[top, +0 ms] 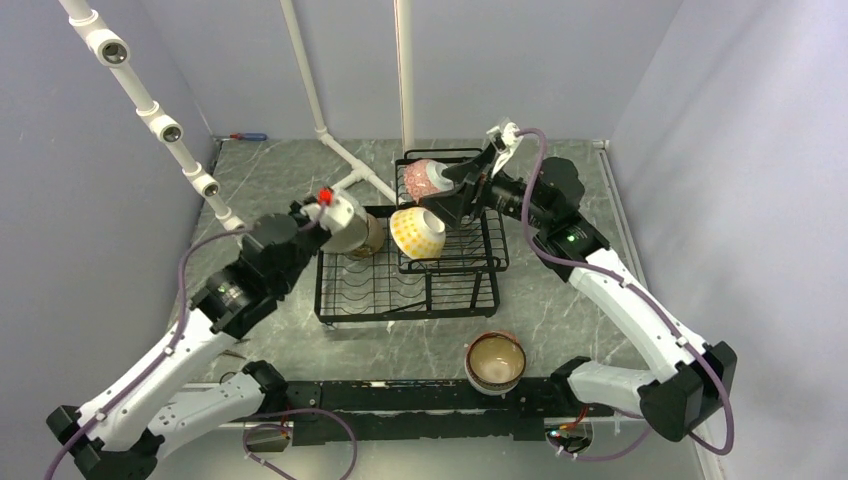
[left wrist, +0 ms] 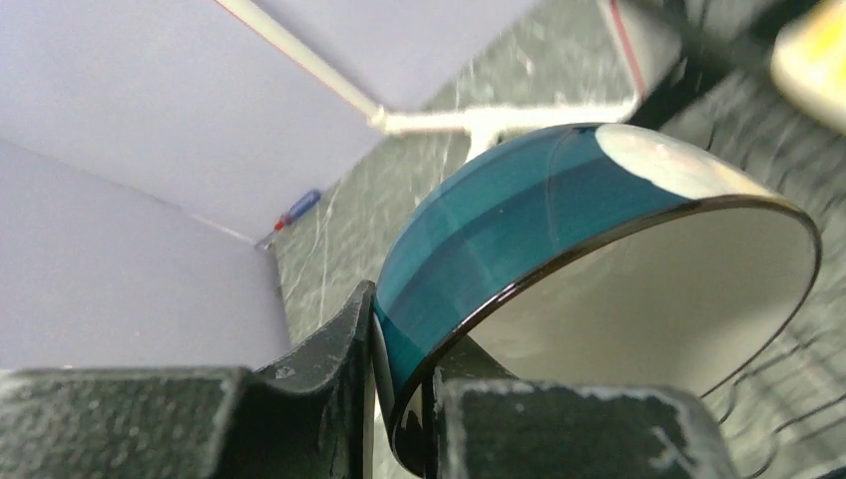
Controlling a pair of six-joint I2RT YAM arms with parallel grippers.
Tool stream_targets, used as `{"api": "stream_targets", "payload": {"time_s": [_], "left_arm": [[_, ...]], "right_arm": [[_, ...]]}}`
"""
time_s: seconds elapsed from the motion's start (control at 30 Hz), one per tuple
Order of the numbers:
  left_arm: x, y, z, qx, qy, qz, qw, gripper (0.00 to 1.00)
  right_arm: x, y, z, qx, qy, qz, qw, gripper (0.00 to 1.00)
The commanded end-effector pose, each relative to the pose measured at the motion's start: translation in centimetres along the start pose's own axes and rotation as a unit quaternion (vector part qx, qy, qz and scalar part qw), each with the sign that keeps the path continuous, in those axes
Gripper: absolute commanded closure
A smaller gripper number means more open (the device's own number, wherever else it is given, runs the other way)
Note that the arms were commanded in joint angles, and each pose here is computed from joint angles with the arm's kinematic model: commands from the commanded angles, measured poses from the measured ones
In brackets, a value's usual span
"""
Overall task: Load the bowls into the dish rack
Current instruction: Place the bowl in the dish rack.
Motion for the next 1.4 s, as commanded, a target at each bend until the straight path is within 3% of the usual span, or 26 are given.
{"api": "stream_targets", "payload": {"time_s": [0.0, 0.2, 0.47, 0.67, 0.8, 1.0, 1.1, 1.2, 1.3, 1.37], "left_arm": [[-1.6, 4.6, 6.1, -0.189, -0.070, 0.026, 0.979, 0.97], [-2.0, 6.4, 9.8, -0.239, -0.119, -0.006, 0.964, 0.97], [-1.4, 5.9, 11.1, -0.246, -0.149, -0.030, 0.957, 0.97], [-1.7, 5.7, 11.7, -0.260, -0.170, -0.044, 0.949, 0.97], [-1.6, 5.3, 11.8, -0.258, -0.173, -0.058, 0.949, 0.97], [-1.5, 4.7, 11.8, -0.266, -0.175, -0.069, 0.945, 0.97], [-1.4, 4.5, 12.1, -0.278, -0.186, -0.076, 0.939, 0.92], [-1.4, 4.2, 12.5, -0.287, -0.196, -0.088, 0.934, 0.86], [-1.4, 4.0, 12.8, -0.303, -0.195, -0.099, 0.928, 0.72], [-1.4, 3.6, 13.0, -0.316, -0.196, -0.111, 0.922, 0.52]], "right_arm": [[1.1, 2.1, 1.0, -0.004, 0.021, 0.060, 0.998, 0.01], [3.2, 3.6, 0.4, 0.006, 0.045, 0.088, 0.995, 0.01], [5.8, 5.1, 0.3, 0.021, 0.043, 0.128, 0.991, 0.01], [7.9, 4.2, -0.4, 0.048, 0.060, 0.108, 0.991, 0.12], [8.2, 4.2, -0.2, 0.049, 0.056, 0.107, 0.991, 0.28], [8.0, 4.1, 0.2, 0.043, 0.042, 0.096, 0.994, 0.75], [8.0, 3.5, 0.3, 0.039, 0.035, 0.072, 0.996, 1.00], [7.9, 2.9, 0.3, 0.036, 0.029, 0.044, 0.998, 1.00], [7.5, 2.3, 0.5, 0.029, 0.019, 0.013, 0.999, 1.00], [7.2, 1.8, 0.8, 0.027, 0.010, -0.007, 1.000, 1.00]]}}
Point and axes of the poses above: each gripper's point midway between its finger pads, its own x axis out along the fingers, its own y axis along the line the jaws close on, z = x × y, the point moved 6 cm from there along -x, back along the fingers, and after that the axes turned 12 degrees about x, right-handed, at the moved point
